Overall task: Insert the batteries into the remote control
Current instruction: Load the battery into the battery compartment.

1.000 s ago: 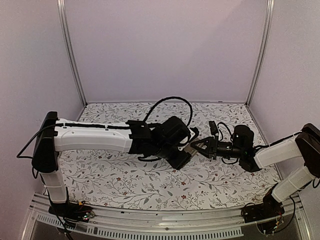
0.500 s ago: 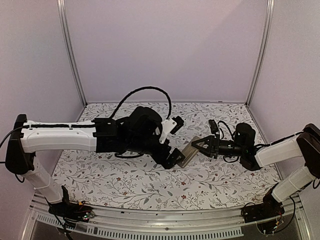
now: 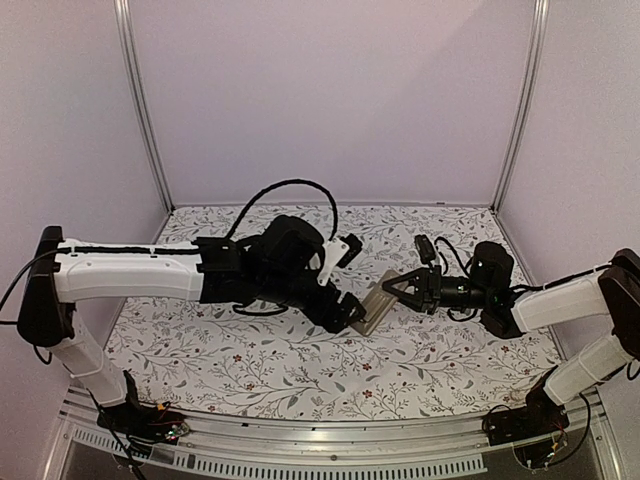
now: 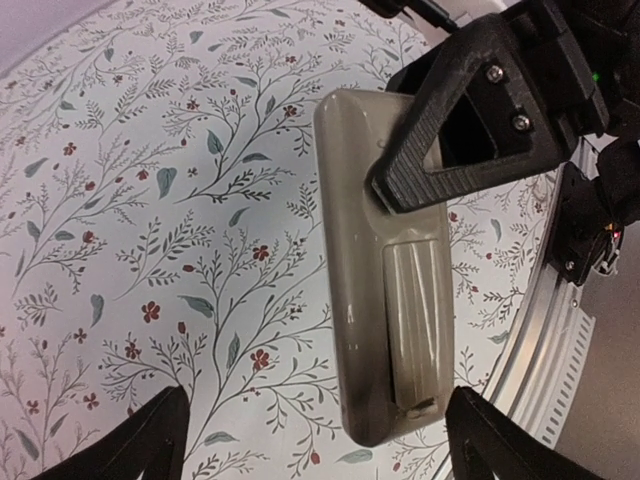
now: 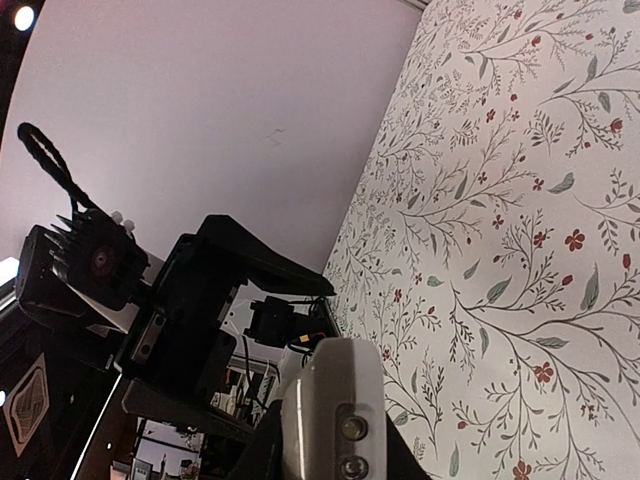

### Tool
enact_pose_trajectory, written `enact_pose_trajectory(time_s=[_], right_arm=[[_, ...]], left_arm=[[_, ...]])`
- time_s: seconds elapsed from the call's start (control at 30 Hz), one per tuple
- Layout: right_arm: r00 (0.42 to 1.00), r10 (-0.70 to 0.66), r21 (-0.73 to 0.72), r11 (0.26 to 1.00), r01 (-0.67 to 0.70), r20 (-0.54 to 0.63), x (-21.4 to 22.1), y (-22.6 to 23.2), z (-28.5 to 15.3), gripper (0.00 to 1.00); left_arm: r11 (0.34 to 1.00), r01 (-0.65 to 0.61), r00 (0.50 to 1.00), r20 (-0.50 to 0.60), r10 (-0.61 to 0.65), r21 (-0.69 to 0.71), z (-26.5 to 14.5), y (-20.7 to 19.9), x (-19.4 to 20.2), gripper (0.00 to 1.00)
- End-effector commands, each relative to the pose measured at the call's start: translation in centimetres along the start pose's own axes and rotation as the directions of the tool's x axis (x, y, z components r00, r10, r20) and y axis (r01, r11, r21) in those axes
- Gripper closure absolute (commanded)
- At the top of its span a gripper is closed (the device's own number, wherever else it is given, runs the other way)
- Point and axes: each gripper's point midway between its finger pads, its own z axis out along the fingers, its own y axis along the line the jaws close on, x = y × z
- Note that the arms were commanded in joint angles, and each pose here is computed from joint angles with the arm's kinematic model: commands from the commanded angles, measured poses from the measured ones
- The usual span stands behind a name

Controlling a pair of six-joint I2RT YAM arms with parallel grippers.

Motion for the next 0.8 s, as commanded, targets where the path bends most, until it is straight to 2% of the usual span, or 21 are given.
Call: enact_pose_trajectory(time_s=[0.0, 0.37, 0.77], right_arm=[[0.999, -0.039, -0.051, 0.998, 0.04, 0.005, -0.7, 1.8, 0.0, 1.0], [0.999, -0.045, -0.061, 0.997, 0.045, 0.002, -0.8, 2.2, 0.3, 1.0], [0.997, -0.071, -0.157, 0.985, 0.073, 0.019, -1.2, 4.9, -0.1, 1.0]], left_arm=[[1.0, 0.018, 1.0, 0.019, -0.019, 0.009, 0.4, 0.0, -1.0, 0.1], [1.0, 0.009, 0.999, -0.036, -0.01, -0.006, 1.8, 0.2, 0.2, 0.12], [0.995, -0.006, 0.99, -0.142, -0.009, -0.103, 3.6, 2.3, 3.6, 0.25]])
